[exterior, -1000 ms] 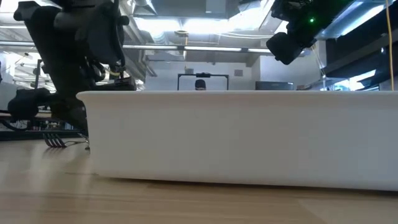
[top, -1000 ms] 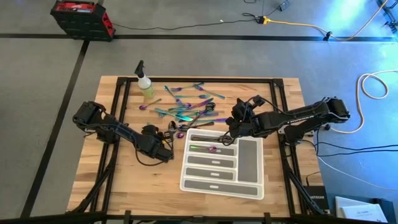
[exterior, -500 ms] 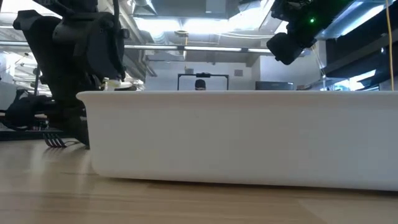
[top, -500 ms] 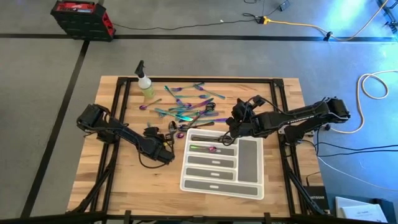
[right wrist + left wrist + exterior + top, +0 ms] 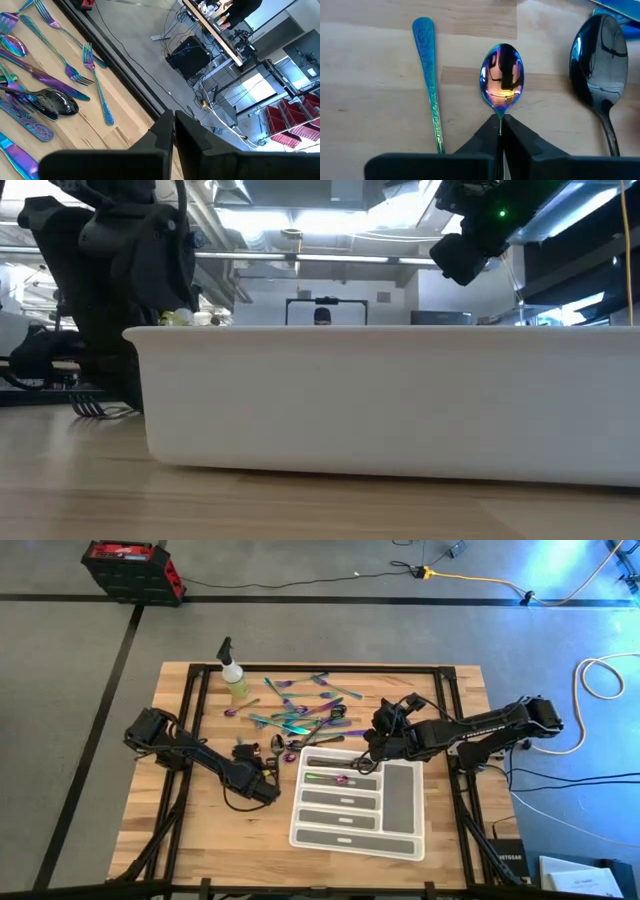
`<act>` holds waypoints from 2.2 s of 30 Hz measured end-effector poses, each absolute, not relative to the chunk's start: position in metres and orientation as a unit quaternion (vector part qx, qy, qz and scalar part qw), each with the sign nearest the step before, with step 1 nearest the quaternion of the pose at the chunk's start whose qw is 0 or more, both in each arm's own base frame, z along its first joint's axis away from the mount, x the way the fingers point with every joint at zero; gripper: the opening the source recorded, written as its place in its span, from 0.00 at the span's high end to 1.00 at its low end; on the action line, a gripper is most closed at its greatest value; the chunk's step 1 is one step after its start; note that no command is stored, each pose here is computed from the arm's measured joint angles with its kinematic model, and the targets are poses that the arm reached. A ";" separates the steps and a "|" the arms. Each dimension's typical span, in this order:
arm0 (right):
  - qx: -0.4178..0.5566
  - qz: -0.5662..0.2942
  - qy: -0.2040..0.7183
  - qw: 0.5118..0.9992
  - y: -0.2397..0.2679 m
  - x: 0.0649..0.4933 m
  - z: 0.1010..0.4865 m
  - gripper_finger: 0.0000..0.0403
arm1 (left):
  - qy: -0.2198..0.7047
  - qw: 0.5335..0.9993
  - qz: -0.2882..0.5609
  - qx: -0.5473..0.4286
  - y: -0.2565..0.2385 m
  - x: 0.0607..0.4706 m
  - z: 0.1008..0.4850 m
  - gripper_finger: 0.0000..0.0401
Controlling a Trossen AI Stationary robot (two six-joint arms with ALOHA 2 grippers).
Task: Sort silverware
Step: Put the purple spoon into the white silverware tray
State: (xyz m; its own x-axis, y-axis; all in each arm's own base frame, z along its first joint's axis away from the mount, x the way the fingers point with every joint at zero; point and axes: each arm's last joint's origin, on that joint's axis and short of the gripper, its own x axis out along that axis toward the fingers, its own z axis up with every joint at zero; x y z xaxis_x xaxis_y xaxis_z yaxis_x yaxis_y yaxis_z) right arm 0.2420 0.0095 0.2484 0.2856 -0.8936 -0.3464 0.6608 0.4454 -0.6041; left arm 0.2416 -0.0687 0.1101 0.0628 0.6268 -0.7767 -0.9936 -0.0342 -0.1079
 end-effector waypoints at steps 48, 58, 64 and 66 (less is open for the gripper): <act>-0.185 -0.495 0.333 0.781 0.009 0.243 0.249 1.00 | 0.238 0.969 0.055 0.020 -0.013 0.311 0.235 1.00; -0.192 -0.492 0.337 0.779 0.009 0.243 0.249 1.00 | 0.263 0.964 -0.040 0.002 -0.026 0.357 0.187 1.00; -0.192 -0.492 0.337 0.779 0.009 0.243 0.249 1.00 | 0.291 0.954 -0.064 0.026 -0.038 0.381 0.162 1.00; -0.192 -0.492 0.338 0.779 0.009 0.243 0.249 1.00 | 0.293 0.954 -0.064 0.022 -0.039 0.385 0.159 1.00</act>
State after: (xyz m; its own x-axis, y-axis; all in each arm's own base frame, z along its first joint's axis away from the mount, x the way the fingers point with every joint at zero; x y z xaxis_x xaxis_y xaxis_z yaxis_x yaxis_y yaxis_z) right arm 0.2431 0.0095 0.2492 0.2881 -0.8963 -0.3372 0.6370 0.4423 -0.6313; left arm 0.3852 -0.0389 0.1585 0.8199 -0.1086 -0.5621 0.1342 0.9909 0.0043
